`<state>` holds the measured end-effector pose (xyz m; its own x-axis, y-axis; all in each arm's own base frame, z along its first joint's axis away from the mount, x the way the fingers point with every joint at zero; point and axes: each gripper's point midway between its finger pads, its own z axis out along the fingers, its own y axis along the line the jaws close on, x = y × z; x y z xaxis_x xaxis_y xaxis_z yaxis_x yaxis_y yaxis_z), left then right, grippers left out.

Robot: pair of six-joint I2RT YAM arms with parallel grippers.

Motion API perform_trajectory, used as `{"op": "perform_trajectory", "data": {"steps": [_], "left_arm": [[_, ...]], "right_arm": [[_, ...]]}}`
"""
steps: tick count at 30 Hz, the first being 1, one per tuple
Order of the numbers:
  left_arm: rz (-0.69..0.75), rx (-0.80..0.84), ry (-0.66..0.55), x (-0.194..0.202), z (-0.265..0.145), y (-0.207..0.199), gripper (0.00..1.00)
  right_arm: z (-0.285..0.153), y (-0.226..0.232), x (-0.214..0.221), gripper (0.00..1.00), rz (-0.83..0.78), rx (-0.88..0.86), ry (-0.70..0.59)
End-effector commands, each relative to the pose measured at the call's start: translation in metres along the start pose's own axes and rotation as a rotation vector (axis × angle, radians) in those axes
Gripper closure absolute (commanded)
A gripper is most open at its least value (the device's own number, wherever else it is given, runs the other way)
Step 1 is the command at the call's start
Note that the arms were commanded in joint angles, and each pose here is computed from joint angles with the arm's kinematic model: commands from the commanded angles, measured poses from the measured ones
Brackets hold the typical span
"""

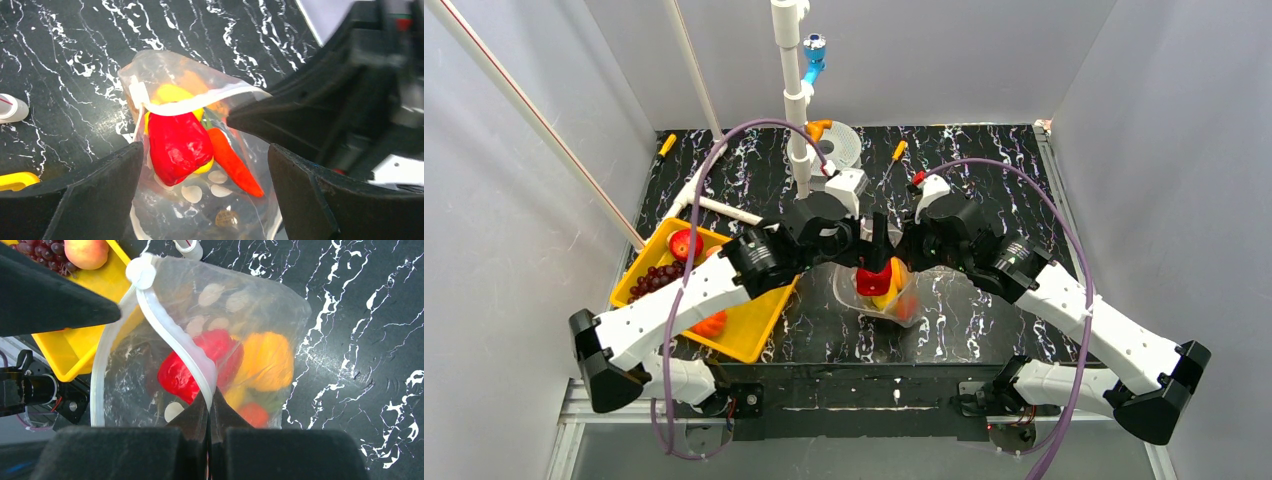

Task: Place the food in the zip-top bag and seal the zipper
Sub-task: Place the fake vegetable in the zipper food storage bag, then pick up the fake vegetable from the bin.

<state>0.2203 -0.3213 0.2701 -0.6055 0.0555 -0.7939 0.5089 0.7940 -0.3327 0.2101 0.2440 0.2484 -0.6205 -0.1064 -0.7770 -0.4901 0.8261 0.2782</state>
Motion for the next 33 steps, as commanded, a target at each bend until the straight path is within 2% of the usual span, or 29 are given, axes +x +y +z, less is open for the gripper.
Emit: {"op": "perform_trajectory", "data": {"steps": [1, 4, 11, 17, 21, 27, 30, 33], "left_arm": [[0.016, 0.106, -0.068, -0.016, -0.035, -0.013, 0.06], [0.022, 0.112, -0.084, -0.015, -0.051, -0.008, 0.06], [0.033, 0.012, -0.111, -0.007, -0.093, 0.028, 0.04], [0.05, -0.099, -0.209, -0.009, -0.134, 0.066, 0.02], [0.075, -0.266, -0.227, 0.0, -0.145, 0.105, 0.02], [0.083, -0.534, -0.171, 0.034, -0.147, 0.162, 0.02], [0.008, -0.656, -0.129, 0.057, -0.145, 0.192, 0.02], [-0.152, -0.816, -0.04, 0.085, -0.151, 0.229, 0.02]], "right_arm": [[-0.004, 0.003, -0.008, 0.99, 0.007, -0.015, -0.048], [-0.005, 0.003, -0.009, 0.99, 0.008, -0.016, -0.05], [-0.006, 0.002, -0.007, 0.99, 0.008, -0.013, -0.048], [-0.007, 0.002, -0.009, 0.99, 0.01, -0.012, -0.051], [-0.007, 0.004, -0.01, 0.99, 0.011, -0.018, -0.05], [-0.007, 0.005, -0.01, 0.99, 0.011, -0.021, -0.048], [-0.007, 0.005, -0.009, 0.99, 0.012, -0.023, -0.042], [-0.006, 0.006, -0.01, 0.99, 0.014, -0.025, -0.039]]}}
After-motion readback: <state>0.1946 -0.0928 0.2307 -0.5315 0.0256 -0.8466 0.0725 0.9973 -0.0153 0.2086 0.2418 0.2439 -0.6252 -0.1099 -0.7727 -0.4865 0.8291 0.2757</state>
